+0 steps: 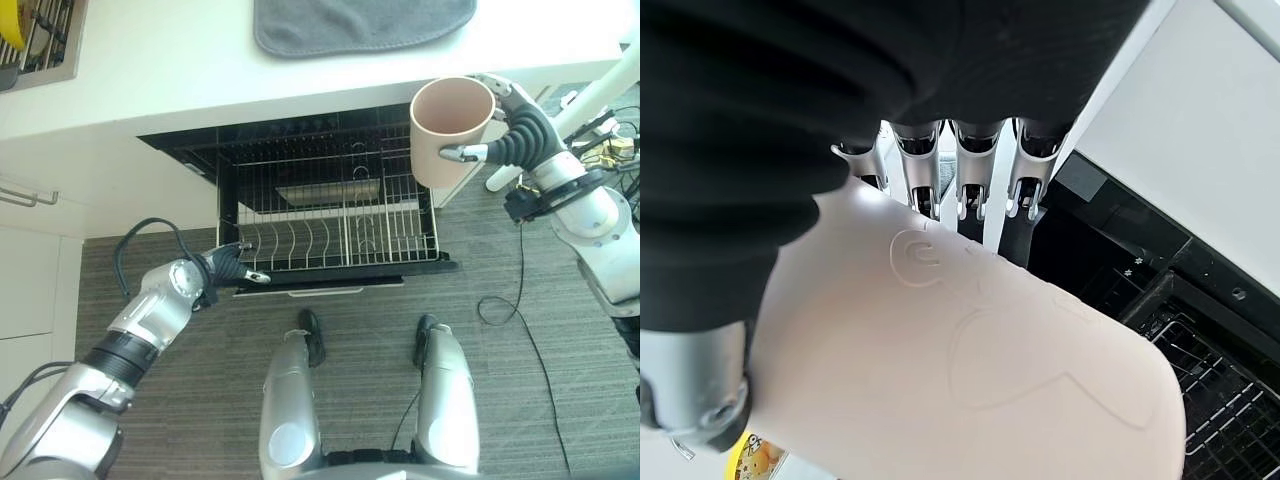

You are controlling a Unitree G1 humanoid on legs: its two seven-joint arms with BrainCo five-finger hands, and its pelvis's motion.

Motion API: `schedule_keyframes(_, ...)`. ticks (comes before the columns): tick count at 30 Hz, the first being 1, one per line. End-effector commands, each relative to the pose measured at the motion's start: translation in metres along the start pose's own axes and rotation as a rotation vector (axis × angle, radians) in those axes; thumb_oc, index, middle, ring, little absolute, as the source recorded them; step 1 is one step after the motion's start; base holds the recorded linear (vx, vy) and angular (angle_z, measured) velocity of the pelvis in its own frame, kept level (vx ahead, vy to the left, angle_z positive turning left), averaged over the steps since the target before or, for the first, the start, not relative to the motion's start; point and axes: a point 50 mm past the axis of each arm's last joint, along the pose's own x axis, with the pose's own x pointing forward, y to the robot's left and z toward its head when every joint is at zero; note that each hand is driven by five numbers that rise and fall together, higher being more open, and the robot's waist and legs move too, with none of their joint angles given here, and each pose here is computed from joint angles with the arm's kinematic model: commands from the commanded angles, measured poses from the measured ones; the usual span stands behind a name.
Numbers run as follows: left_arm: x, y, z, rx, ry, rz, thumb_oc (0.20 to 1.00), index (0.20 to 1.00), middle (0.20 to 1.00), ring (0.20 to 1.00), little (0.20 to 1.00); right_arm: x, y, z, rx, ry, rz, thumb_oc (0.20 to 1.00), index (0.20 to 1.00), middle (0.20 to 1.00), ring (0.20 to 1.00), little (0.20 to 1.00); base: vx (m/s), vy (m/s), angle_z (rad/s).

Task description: Place the dishes in the dishwasher.

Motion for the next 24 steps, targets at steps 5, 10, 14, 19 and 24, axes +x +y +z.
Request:
schedule_keyframes(5, 0.0, -0.07, -0.011, 0.04, 0.021, -0.29, 1.0, 1.0, 1.0, 1.0, 1.0, 0.012, -0.033, 0.027, -0.044, -0.12, -0.087, 0.2, 0.2, 0.2, 0.2, 0.2, 0.0, 0.0, 0.0)
schedule_keyframes(10, -0.003, -0.087, -0.016, 0.019, 0.032, -0.34, 1.0, 1.0, 1.0, 1.0, 1.0, 0.014, -0.03, 0.018, -0.036, -0.075, -0.075, 0.2, 0.2, 0.2, 0.2, 0.2, 0.0, 0.0, 0.0)
schedule_keyframes(14, -0.007, -0.091, -0.016, 0.036, 0.03, -0.375, 1.0, 1.0, 1.0, 1.0, 1.0, 0.017, -0.029, 0.006, -0.034, -0.012, -0.063, 0.2, 0.2, 0.2, 0.2, 0.2, 0.0, -0.005, 0.02)
schedule_keyframes(19, -0.011, -0.096, -0.014, 0.038, 0.017, -0.414, 1.0, 1.0, 1.0, 1.0, 1.0, 0.019, -0.026, -0.016, 0.001, 0.088, -0.059, 0.2, 0.2, 0.2, 0.2, 0.2, -0.01, -0.008, 0.05)
schedule_keyframes(24, -0.011, -0.1, -0.012, 0.054, 0.015, -0.442, 1.0, 1.0, 1.0, 1.0, 1.0, 0.023, -0.013, -0.057, 0.043, 0.267, -0.058, 0.2, 0.2, 0.2, 0.2, 0.2, -0.01, -0.015, 0.05)
